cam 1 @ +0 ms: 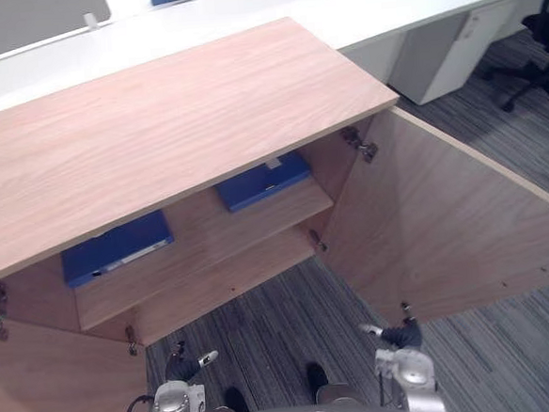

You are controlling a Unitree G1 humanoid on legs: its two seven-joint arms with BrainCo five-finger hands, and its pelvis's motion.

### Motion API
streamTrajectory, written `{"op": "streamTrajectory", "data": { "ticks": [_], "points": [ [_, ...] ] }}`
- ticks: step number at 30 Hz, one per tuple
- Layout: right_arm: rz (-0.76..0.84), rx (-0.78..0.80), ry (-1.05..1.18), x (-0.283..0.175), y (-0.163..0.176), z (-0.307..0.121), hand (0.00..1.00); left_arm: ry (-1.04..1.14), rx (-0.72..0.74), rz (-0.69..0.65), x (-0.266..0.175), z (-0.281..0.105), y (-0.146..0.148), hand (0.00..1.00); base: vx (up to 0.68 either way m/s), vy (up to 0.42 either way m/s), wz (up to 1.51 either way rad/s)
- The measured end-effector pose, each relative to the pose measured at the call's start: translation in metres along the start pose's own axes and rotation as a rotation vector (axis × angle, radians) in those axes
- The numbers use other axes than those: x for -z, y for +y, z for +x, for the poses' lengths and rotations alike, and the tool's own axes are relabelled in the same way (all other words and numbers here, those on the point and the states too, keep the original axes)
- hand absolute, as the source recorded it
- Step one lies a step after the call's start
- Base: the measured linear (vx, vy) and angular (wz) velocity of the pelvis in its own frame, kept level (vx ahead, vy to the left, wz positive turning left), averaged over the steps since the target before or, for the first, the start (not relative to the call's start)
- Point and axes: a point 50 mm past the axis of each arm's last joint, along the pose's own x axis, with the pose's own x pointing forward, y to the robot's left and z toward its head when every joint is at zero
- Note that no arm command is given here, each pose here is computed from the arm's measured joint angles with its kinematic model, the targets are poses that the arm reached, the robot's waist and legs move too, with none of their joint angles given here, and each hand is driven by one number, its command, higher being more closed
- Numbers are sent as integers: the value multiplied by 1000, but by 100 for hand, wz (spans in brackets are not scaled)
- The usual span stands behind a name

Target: Walk over to the cabinet, pick up the folder, carry it to the office cabinet, place the folder inside the office cabinet, then close the office cabinet door

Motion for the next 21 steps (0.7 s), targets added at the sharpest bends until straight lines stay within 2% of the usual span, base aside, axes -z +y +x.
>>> {"op": "streamTrajectory", "data": {
  "ticks": [6, 12, 17, 21],
  "points": [
    [59, 264, -62, -9, -52, -3, 0, 16, -3, 1, 6, -2, 1, 0, -44, -33, -31],
    [156, 461, -64, -9, -92, -8, 0, 40, -6, -8, 17, -8, 1, 0, -91, -45, -26],
    [239, 562, -89, -17, -118, -3, 0, 56, -4, -13, 22, -11, 0, 0, -52, -37, -1],
    [290, 569, -117, -32, -133, 19, 0, 54, 2, -10, 22, -11, -1, 0, -4, -11, -2]
  ]
}}
